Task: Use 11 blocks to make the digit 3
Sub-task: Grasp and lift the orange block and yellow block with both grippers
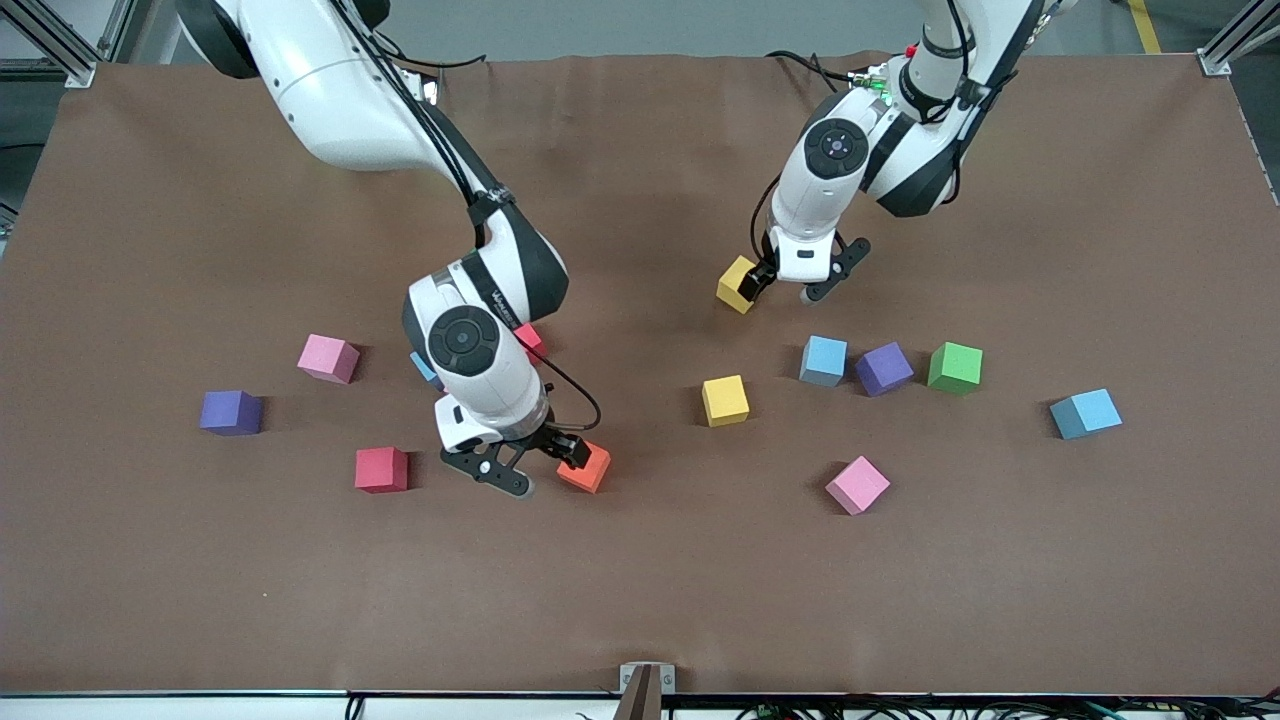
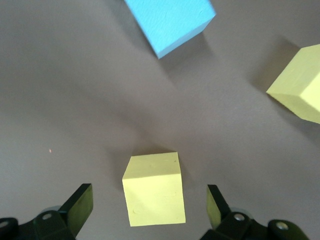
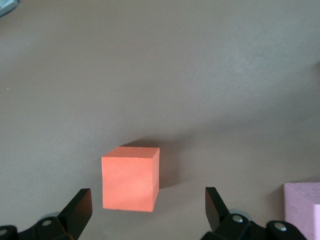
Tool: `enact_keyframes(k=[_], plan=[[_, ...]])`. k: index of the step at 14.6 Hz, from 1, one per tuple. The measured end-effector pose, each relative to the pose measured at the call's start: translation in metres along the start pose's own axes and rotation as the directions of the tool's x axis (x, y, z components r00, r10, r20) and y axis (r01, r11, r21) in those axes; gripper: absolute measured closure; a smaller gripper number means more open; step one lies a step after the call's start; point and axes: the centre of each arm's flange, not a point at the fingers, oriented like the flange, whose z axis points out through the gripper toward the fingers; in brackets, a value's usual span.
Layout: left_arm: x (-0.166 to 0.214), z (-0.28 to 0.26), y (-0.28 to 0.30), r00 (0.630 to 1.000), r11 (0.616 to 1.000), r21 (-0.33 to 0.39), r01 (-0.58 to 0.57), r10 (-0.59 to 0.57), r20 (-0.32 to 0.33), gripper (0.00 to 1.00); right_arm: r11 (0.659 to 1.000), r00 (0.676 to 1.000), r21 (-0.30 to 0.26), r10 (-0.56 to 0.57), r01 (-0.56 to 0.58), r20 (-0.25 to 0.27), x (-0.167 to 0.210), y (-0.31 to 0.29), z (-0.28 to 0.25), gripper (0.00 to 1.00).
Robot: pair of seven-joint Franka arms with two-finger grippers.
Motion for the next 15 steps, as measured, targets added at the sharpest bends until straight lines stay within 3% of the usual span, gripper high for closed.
enact_keyframes(k=[7, 13, 15], plan=[[-0.007, 0.031, -0.001, 0.996, 0.996, -0.031, 0.080, -0.079, 0.038, 0.00, 0.999, 0.999, 0.006, -0.036, 0.036, -0.002, -0.024, -0.021, 0.040, 0.00], [-0.009, 0.064, -0.006, 0.992, 0.996, 0.013, 0.093, -0.094, 0.079, 0.00, 0.998, 0.998, 0.001, -0.058, 0.058, -0.010, -0.021, -0.024, 0.055, 0.00], [-0.013, 0.072, -0.004, 0.994, 0.998, 0.015, 0.067, -0.068, 0.081, 0.13, 0.997, 0.997, -0.006, -0.071, 0.071, -0.007, -0.021, -0.023, 0.062, 0.00]])
